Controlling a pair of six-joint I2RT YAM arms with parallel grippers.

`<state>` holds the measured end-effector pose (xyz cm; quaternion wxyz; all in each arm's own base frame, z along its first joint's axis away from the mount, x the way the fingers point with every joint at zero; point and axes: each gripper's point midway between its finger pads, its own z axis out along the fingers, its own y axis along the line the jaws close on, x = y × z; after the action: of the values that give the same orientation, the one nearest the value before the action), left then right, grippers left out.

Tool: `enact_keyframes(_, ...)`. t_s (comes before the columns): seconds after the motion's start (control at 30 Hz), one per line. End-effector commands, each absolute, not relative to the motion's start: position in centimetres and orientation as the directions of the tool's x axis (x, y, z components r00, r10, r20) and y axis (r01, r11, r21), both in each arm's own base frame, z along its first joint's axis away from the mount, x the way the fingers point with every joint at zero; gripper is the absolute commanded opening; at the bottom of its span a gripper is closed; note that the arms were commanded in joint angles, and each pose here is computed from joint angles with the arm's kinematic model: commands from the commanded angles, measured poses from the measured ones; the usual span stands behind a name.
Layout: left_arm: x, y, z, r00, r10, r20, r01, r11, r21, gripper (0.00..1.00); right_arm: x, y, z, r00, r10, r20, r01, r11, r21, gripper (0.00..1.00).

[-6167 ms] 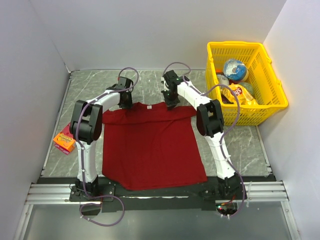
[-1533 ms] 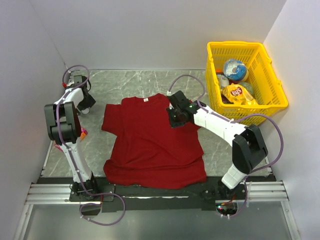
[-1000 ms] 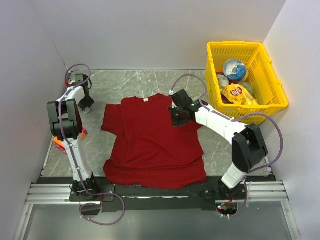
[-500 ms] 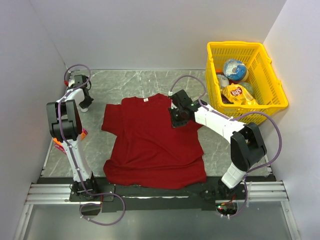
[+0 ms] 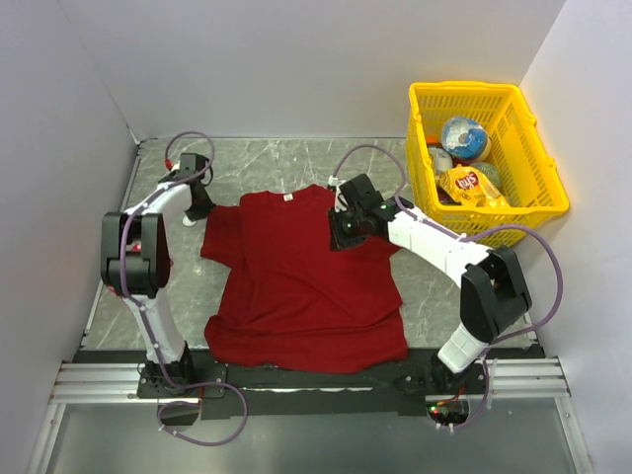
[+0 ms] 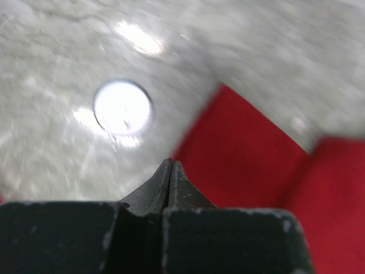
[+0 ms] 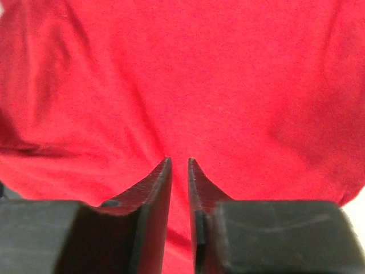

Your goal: Pin the brooch onto the clothing

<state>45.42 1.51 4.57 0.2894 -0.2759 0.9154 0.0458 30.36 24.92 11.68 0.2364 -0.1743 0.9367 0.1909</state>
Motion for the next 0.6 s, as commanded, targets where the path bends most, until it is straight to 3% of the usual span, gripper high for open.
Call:
enact_keyframes(0.0, 45.3, -0.6, 12.0, -0.605, -0.441, -0.663, -0.475, 0.868, -0.143, 0.01, 31.1, 26.5, 16.5, -0.748, -0.206, -0.632, -0.496, 0.805, 0.325, 0.30)
enact_keyframes(0.27, 44.3, -1.9, 16.2, -0.576, -0.412, -0.706, -0.444, 0.883, -0.153, 0.03, 30.6, 27.7, 16.4, -0.752, -0.212, -0.624, -0.525, 0.764, 0.374, 0.36)
enact_keyframes(0.57, 44.1, 5.4, 10.6, -0.563, -0.600, -0.568, -0.637, 0.753, -0.165, 0.39, 30.3, 28.0, 16.3, -0.746, -0.233, -0.624, -0.547, 0.748, 0.375, 0.44)
